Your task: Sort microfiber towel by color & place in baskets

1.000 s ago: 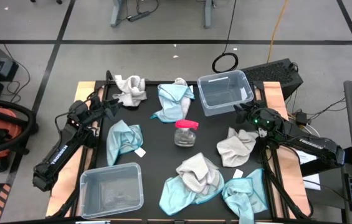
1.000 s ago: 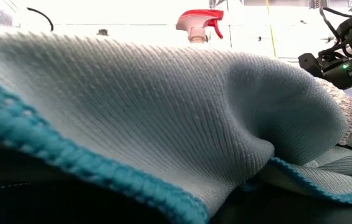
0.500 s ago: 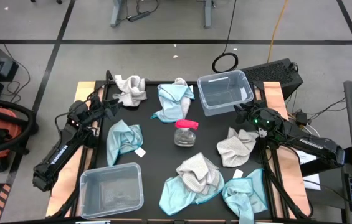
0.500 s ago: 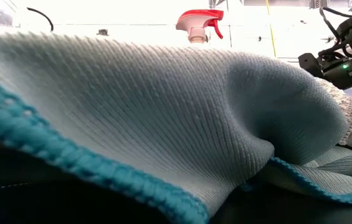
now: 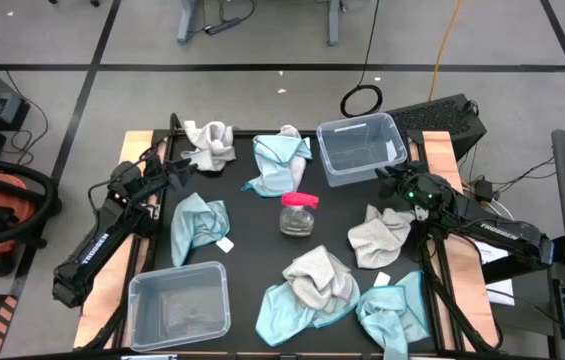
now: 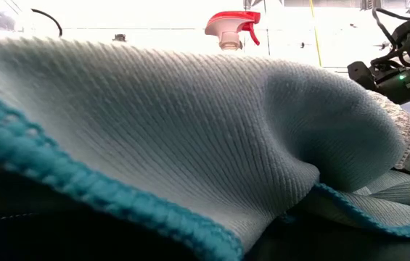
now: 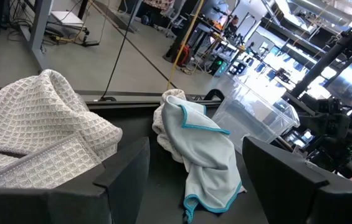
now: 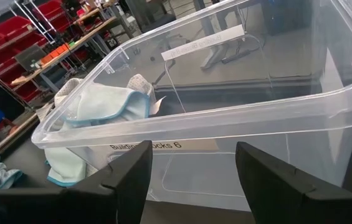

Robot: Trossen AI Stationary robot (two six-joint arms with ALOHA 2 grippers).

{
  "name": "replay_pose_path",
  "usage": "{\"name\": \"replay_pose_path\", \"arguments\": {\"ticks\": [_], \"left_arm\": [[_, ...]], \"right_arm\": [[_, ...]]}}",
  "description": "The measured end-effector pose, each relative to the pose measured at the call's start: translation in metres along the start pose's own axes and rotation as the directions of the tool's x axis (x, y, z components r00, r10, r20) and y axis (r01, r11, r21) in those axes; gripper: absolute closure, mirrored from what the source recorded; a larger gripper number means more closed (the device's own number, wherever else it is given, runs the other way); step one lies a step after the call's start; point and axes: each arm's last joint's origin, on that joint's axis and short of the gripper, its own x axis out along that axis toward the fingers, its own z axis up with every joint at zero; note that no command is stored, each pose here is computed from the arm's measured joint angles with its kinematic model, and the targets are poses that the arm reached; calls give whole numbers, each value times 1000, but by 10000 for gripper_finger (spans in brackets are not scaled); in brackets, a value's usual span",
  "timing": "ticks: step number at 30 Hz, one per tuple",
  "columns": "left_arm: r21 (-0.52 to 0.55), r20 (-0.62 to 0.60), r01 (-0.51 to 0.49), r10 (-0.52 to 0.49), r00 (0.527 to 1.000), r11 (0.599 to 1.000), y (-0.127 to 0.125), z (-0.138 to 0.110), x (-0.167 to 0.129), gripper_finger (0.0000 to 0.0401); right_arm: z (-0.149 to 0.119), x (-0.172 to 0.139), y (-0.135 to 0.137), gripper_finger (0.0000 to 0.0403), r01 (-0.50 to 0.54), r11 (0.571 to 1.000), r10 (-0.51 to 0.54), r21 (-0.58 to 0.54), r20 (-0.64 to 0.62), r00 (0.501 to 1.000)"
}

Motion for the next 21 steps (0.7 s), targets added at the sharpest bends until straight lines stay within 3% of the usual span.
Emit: {"name": "replay_pose_path", "arguments": {"ticks": [6,8,11,15,21], "left_arm": [[0,0,0,0,1000,1000,0,0,0,139],[0,0,1,-1,1000,1000,0,0,0,139],[1,0,1,-1,1000,1000,0,0,0,139],[1,0,1,-1,1000,1000,0,0,0,139],[1,1,1,-1,1000,1000,0,0,0,139]], "right_arm": [[0,0,0,181,-8,992,9,123,-6,1000],[-1,0,3,181,-78,974,91,213,-54,994],[3,1,8,181,-128,948,142,293,-29,989],[18,0,19,181,-286,905,263,315,113,958],[41,-4,33,181,-481,811,374,333,336,864]]}}
